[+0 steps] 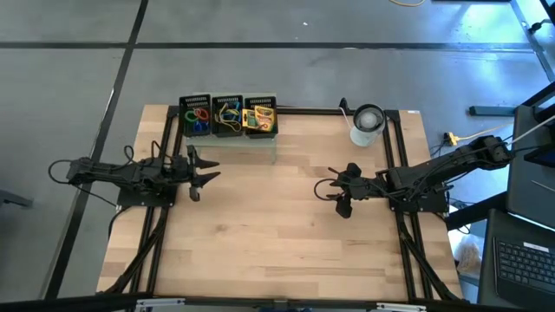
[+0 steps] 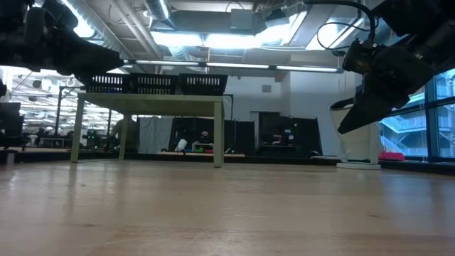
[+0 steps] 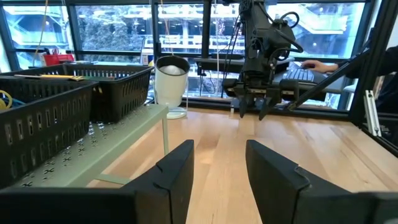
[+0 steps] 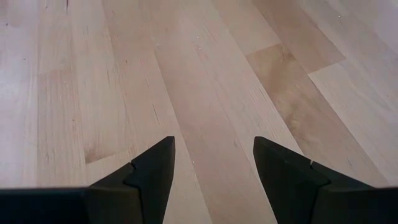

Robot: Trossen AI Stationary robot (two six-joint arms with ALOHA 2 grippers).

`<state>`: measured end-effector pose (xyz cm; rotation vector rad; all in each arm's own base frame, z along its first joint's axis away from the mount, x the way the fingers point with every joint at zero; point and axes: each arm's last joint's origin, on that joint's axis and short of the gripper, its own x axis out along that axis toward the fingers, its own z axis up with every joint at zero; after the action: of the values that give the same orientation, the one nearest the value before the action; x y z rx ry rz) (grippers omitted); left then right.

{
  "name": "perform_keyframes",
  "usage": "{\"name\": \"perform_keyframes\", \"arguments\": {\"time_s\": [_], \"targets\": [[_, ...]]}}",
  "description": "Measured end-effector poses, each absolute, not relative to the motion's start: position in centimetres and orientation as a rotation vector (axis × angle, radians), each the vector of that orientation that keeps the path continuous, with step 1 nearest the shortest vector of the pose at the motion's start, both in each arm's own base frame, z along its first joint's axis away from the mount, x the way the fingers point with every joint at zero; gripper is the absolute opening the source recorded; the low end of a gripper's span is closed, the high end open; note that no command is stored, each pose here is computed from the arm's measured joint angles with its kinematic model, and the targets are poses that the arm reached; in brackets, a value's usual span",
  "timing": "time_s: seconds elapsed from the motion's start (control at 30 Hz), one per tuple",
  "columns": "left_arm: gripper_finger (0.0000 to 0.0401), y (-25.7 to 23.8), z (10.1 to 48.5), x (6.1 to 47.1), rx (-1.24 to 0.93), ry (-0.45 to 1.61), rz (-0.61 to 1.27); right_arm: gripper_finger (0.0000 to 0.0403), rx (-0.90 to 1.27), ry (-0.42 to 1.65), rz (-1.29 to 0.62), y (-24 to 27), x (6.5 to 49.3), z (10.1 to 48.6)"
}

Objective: Pick & Place Office Desk Supplies
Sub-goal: Return to Home Position

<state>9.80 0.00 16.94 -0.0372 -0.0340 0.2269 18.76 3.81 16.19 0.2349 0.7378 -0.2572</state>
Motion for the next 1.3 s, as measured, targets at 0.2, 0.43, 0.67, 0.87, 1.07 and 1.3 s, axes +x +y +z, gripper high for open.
{"name": "perform_keyframes", "arguments": {"time_s": [0.2,0.43,0.67,0.87,1.07,1.3], "targets": [[0.0139,0.0,16.9,9.8,-0.037,-0.034,0.226,0.0220,0.235,0.736,-0.257,3.8,18.8,16.2],[0.0139,0.0,16.9,9.8,-0.037,-0.033,0.226,0.0220,0.231,0.718,-0.220,3.8,18.4,16.9],[0.0139,0.0,16.9,9.8,-0.037,-0.034,0.226,0.0220,0.320,0.673,-0.142,3.8,17.5,17.8],[0.0139,0.0,16.9,9.8,-0.037,-0.034,0.226,0.0220,0.410,0.435,-0.176,3.5,17.2,20.4],[0.0139,0.0,16.9,9.8,-0.037,-0.033,0.227,0.0220,0.194,0.106,-0.089,3.3,16.7,24.3],[0.0139,0.0,16.9,9.8,-0.037,-0.033,0.227,0.0220,0.117,-0.001,-0.077,3.0,15.8,25.8]]}}
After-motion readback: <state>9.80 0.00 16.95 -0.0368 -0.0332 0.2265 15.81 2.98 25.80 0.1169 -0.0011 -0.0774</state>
